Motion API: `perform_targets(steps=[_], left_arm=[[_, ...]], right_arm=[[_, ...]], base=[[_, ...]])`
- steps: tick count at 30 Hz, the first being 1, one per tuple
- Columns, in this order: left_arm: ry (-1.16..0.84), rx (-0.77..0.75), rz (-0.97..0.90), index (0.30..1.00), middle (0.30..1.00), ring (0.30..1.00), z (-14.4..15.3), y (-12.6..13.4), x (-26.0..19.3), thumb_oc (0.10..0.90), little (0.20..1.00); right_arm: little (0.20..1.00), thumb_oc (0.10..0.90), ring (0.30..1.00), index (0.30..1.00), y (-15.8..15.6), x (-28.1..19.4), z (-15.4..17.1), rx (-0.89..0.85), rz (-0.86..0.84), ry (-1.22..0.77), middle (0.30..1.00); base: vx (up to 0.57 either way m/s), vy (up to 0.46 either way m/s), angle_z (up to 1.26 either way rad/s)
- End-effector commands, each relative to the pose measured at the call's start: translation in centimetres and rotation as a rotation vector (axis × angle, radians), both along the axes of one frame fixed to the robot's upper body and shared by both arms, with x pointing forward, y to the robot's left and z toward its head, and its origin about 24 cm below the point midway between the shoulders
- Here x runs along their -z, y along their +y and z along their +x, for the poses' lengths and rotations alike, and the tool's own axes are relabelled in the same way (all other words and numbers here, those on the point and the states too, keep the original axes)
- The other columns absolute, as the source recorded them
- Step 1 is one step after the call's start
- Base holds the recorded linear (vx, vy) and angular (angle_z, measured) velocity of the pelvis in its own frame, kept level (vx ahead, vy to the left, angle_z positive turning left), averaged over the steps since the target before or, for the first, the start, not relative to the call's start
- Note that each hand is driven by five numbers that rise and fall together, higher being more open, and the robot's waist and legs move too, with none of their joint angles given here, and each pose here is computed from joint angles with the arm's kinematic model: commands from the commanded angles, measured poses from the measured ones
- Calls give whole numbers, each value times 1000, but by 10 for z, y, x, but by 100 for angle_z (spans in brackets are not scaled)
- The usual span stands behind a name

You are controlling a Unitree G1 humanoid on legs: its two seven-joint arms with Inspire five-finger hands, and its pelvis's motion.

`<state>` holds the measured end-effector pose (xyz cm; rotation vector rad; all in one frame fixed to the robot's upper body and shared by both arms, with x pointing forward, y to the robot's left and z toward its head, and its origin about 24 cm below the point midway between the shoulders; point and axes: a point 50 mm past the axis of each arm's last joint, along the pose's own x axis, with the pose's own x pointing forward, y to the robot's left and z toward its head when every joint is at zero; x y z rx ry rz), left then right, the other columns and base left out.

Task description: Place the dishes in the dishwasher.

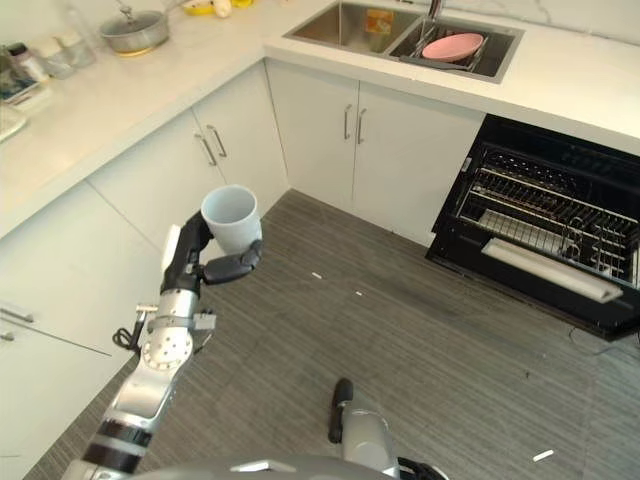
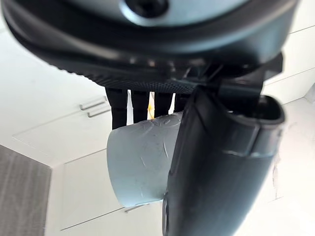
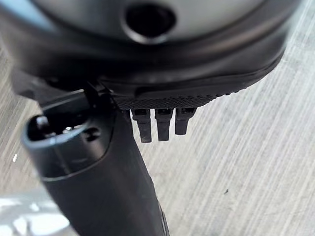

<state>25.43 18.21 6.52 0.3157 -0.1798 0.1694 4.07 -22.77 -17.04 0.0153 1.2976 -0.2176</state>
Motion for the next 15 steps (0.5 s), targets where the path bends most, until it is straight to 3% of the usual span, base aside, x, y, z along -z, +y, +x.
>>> perform_targets(steps=[1, 7, 12, 15], left_arm=[[-406, 129, 33, 300, 300, 300, 7, -9, -85, 400, 300], [-366, 71, 15, 300, 300, 300, 3, 1, -75, 400, 300], [-379, 130, 56, 300, 300, 300, 5, -10, -78, 400, 300], [-389, 154, 72, 300, 300, 300, 7, -14, -81, 400, 300]], right_arm=[[900, 800, 900, 900, -23, -5, -9, 60, -73, 5, 900], [900, 800, 900, 900, -24, -11, 23, -25, -92, -111, 900], [900, 800, 900, 900, -12, -18, 56, -140, -91, -233, 900], [900, 800, 900, 900, -7, -21, 64, -142, -83, -269, 900]], base=[[299, 30, -7], [333, 185, -78], [354, 133, -210], [119, 181, -41]])
